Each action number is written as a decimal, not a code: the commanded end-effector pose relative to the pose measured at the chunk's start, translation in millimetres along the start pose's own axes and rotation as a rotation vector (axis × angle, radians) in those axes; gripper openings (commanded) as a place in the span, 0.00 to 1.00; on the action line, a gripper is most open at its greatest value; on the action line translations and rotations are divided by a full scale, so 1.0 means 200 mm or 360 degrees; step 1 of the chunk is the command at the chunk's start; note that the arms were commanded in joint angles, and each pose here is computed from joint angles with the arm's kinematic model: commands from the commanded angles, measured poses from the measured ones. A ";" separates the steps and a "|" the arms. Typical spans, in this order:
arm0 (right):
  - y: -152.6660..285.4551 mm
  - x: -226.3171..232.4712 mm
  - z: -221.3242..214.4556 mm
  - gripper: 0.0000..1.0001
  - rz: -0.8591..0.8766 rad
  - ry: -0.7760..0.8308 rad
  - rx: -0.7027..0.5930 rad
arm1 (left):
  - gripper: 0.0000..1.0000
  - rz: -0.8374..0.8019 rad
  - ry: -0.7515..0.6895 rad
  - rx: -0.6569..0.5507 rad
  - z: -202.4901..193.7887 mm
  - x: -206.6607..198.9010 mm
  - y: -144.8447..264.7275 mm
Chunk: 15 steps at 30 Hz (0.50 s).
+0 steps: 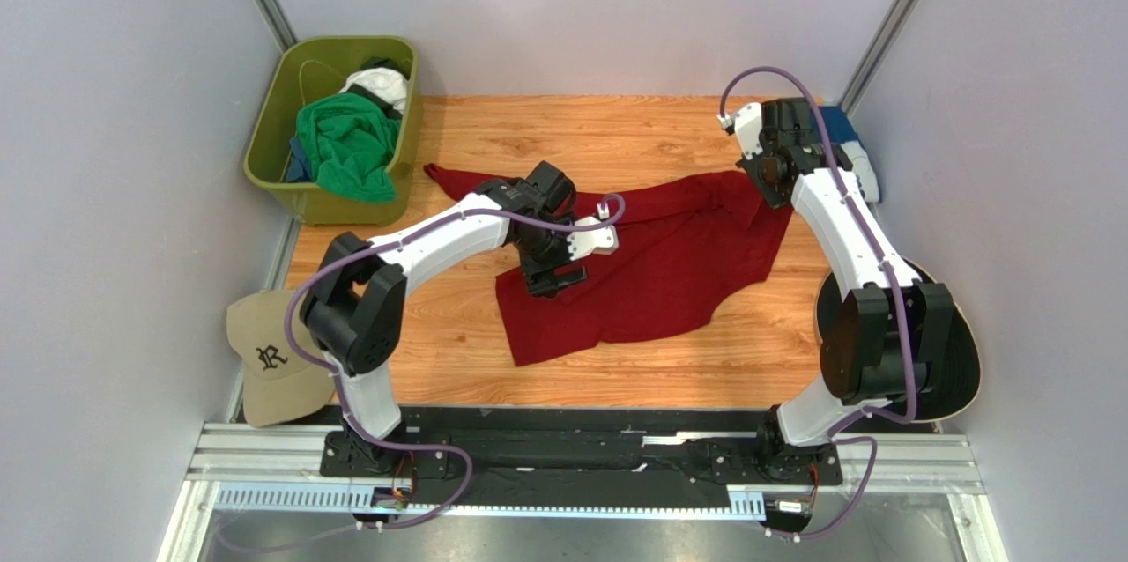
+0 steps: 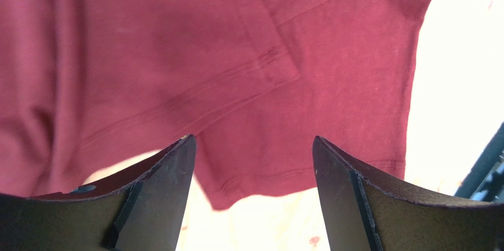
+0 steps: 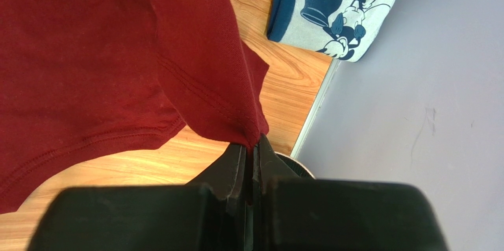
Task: Fold and stack the t-shirts
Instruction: Flatten the tshirt out
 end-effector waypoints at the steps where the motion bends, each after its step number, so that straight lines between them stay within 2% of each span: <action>1: 0.11 -0.04 0.06 0.00 -0.0055 -0.0065 -0.0145 | 0.80 -0.0165 -0.0033 -0.0035 0.07 -0.04 -0.04; 15: 0.13 -0.02 0.02 0.00 -0.0040 -0.0050 -0.0151 | 0.76 -0.0215 -0.0014 0.0074 0.07 -0.07 -0.22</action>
Point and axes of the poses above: each gripper's point midway between its finger pads, its own y axis back along the fingers, its own x axis along the line the jaws close on, z = x × y, the point moved 2 cm from there along y, back along the fingers, and after that the axes turned 3 degrees about -y, right-handed, at the moved point
